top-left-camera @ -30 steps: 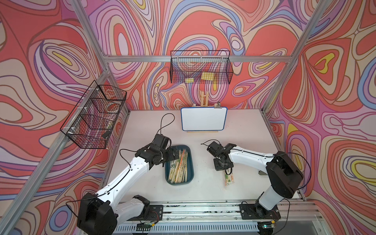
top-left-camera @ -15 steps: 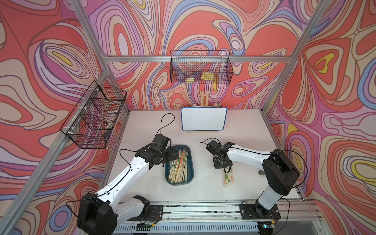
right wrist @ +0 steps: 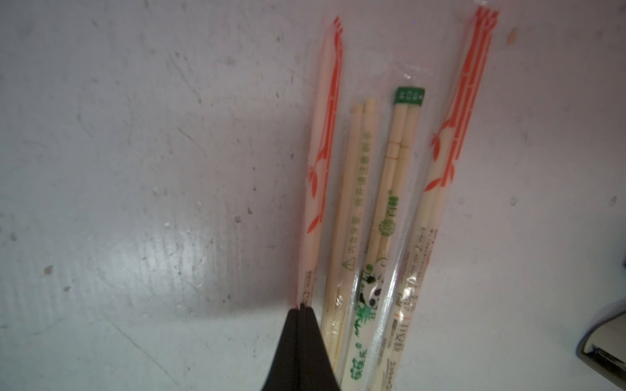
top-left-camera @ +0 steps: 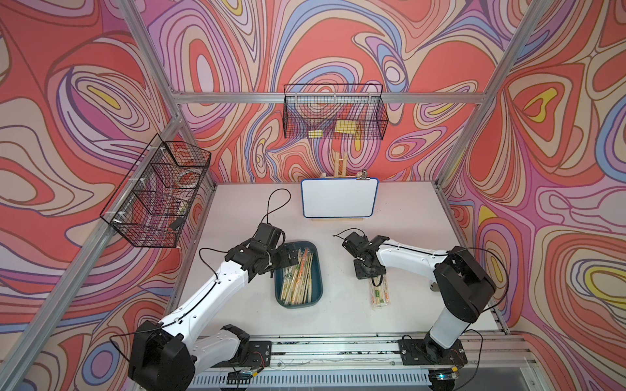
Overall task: Take the paired disposable chopsticks out of the storage box
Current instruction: Place the paired disposable chopsticks at the center of the board.
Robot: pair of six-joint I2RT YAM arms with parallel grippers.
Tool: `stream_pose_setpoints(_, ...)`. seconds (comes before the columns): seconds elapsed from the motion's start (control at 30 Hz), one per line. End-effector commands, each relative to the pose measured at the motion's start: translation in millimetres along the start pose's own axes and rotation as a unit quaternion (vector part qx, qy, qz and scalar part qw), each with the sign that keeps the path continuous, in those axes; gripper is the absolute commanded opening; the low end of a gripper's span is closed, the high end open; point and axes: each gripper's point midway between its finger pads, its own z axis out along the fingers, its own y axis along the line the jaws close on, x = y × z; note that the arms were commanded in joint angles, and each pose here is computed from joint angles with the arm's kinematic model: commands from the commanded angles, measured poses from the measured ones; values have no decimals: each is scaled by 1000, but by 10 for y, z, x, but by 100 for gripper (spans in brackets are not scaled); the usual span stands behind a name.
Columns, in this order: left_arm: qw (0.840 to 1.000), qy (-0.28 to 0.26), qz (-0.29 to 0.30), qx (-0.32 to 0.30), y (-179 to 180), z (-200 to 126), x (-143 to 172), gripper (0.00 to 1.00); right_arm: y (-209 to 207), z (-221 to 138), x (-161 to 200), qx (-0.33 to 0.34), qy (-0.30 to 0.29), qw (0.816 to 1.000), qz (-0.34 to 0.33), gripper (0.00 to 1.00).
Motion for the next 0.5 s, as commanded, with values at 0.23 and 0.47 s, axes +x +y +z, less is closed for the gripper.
stream_pose_setpoints(0.23,1000,-6,7,-4,-5,-58,-22,100,-23,-194,-158,-5,-25,1000,7,31)
stream_pose_setpoints(0.47,1000,-16,3,-20,74,-79,-25,100,82,-517,-276,-63,-52,996,24,36)
